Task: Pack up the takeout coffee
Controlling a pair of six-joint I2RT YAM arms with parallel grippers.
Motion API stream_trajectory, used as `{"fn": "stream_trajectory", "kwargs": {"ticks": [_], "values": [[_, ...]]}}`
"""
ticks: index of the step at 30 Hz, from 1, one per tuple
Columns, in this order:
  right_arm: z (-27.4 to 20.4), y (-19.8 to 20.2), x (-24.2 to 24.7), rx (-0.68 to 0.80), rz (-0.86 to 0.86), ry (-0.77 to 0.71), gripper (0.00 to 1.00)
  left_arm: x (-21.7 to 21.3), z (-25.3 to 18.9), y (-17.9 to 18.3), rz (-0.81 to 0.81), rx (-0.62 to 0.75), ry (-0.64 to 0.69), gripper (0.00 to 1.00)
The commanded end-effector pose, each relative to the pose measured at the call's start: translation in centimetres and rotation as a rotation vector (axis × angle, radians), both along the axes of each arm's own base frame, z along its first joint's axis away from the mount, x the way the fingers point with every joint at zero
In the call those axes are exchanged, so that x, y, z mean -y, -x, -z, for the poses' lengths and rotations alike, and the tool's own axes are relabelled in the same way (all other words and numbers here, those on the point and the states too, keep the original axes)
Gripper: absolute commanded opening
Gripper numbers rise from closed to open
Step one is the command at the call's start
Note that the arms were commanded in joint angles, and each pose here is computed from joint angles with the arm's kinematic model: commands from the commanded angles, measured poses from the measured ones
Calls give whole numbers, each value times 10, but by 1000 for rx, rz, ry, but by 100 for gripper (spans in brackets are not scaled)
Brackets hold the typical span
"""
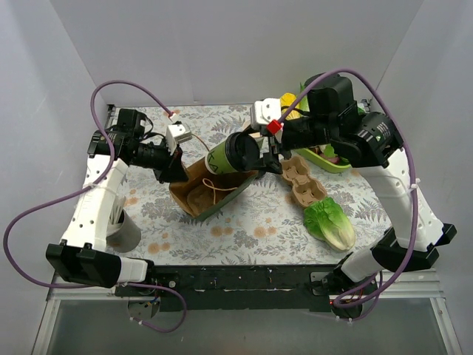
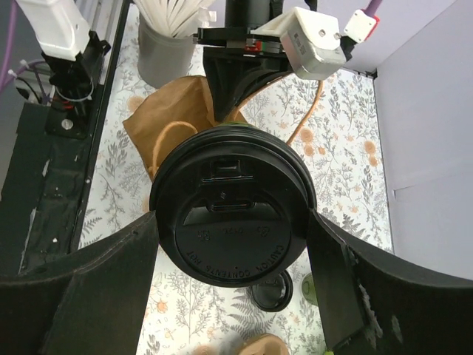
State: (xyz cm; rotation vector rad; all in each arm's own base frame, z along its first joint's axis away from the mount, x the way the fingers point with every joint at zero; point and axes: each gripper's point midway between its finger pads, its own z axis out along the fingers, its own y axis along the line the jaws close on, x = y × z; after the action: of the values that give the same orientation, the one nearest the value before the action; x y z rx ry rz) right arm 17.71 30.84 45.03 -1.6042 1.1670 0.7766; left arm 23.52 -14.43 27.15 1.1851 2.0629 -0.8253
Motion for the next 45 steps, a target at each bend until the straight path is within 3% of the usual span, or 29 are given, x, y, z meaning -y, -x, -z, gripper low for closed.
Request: {"fn": "stream_trajectory", "kwargs": {"ticks": [1, 5, 13, 16, 20, 34, 45], "values": [[0, 5, 4, 81, -15, 38, 53, 10, -8, 19, 13, -50, 56, 0], [18, 15, 2, 112, -53, 110, 52, 15, -13, 20, 30, -53, 85, 0], [39, -2, -7, 156, 2, 207, 51, 17, -16, 22, 38, -51, 101, 1], [46, 1, -15, 180, -14, 241, 51, 17, -19, 25, 47, -26, 103, 21], [67, 5, -21, 191, -41, 313, 50, 18, -21, 27, 47, -12, 121, 39], [116, -13, -5, 226, 12, 509, 44, 31, -25, 19, -37, -69, 235, 43], [144, -8, -10, 192, -38, 530, 34, 33, -22, 17, -19, -51, 245, 45]]}}
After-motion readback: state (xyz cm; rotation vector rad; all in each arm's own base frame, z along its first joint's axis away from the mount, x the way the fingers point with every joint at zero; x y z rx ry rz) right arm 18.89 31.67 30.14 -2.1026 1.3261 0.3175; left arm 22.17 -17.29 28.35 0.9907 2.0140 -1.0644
